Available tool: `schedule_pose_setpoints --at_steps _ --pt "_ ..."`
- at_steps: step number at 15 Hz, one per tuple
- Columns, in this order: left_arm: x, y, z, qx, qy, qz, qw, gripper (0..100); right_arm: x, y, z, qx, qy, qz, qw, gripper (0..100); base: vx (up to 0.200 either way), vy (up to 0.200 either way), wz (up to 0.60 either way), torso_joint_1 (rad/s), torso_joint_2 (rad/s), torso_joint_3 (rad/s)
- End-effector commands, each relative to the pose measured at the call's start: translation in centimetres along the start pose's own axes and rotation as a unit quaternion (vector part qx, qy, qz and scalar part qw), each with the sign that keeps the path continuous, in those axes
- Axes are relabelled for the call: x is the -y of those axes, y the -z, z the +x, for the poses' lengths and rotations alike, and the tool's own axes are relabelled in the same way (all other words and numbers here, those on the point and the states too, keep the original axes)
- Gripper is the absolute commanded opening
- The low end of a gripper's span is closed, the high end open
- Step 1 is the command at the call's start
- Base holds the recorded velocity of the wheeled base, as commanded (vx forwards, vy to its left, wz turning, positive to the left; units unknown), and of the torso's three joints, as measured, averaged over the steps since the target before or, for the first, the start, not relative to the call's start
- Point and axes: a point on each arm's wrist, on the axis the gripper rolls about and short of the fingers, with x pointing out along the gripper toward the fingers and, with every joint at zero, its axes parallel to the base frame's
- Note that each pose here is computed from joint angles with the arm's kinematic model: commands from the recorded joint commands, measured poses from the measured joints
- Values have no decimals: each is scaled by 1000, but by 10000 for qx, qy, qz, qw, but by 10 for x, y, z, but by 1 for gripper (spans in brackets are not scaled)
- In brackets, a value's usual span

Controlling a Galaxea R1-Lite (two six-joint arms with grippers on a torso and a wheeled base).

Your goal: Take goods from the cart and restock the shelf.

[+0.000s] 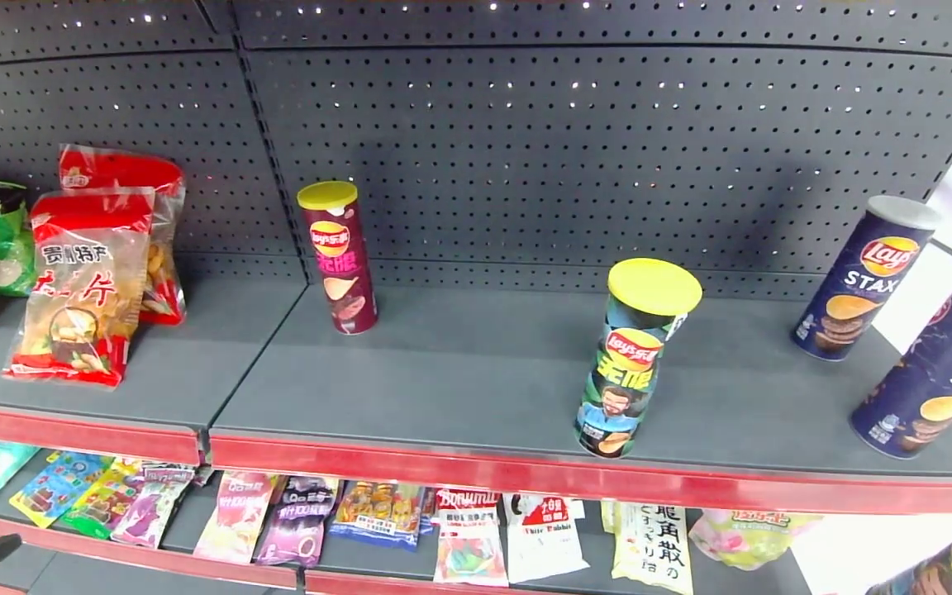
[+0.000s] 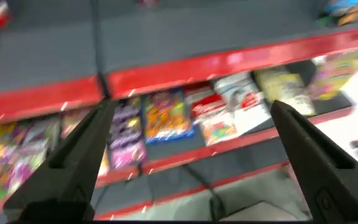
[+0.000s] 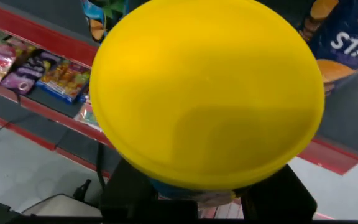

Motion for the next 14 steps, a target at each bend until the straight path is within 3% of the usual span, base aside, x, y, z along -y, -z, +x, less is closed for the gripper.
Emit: schedule_pose_setpoints --at_steps 1,3,4,5,6,7,8,9,11,12,13,14 --pt "-3 -5 -6 -234 -703 -215 9970 100 5 -24 32 -108 -249 106 9996 0 0 0 0 0 0 0" --pt "-5 -6 -12 -451 -1222 -354 9908 100 10 -44 65 22 -242 143 9996 0 0 0 0 0 0 0" --pt "-5 -5 -12 -466 -1251 -361 9904 100 10 -46 67 44 -238 142 9996 0 0 0 0 0 0 0" --pt "-5 1 -17 -524 -1620 -393 9846 100 13 -55 85 181 -223 163 9995 0 0 0 0 0 0 0" --pt "-6 4 -19 -683 -2111 -428 9741 100 13 -56 87 175 -232 163 9994 0 0 0 0 0 0 0" --pt "-6 4 -19 -683 -2111 -428 9741 100 13 -56 87 175 -232 163 9994 0 0 0 0 0 0 0" --pt "-6 9 -25 -749 -2850 -615 9536 100 13 -58 87 211 -358 151 9990 0 0 0 0 0 0 0" --pt "-5 10 -26 -841 -3147 -718 9427 100 12 -57 87 202 -398 152 9989 0 0 0 0 0 0 0" --pt "-3 18 -27 -891 -3309 -832 9358 100 12 -57 87 186 -393 155 9989 0 0 0 0 0 0 0" --pt "5 37 -33 -391 -2524 -766 9638 100 12 -57 87 193 -392 162 9989 0 0 0 0 0 0 0" --pt "10 50 -36 47 -1928 -596 9794 100 12 -57 86 199 -383 161 9989 0 0 0 0 0 0 0" --pt "13 59 -35 299 -1523 -394 9871 100 13 -57 86 214 -381 160 9989 0 0 0 0 0 0 0"
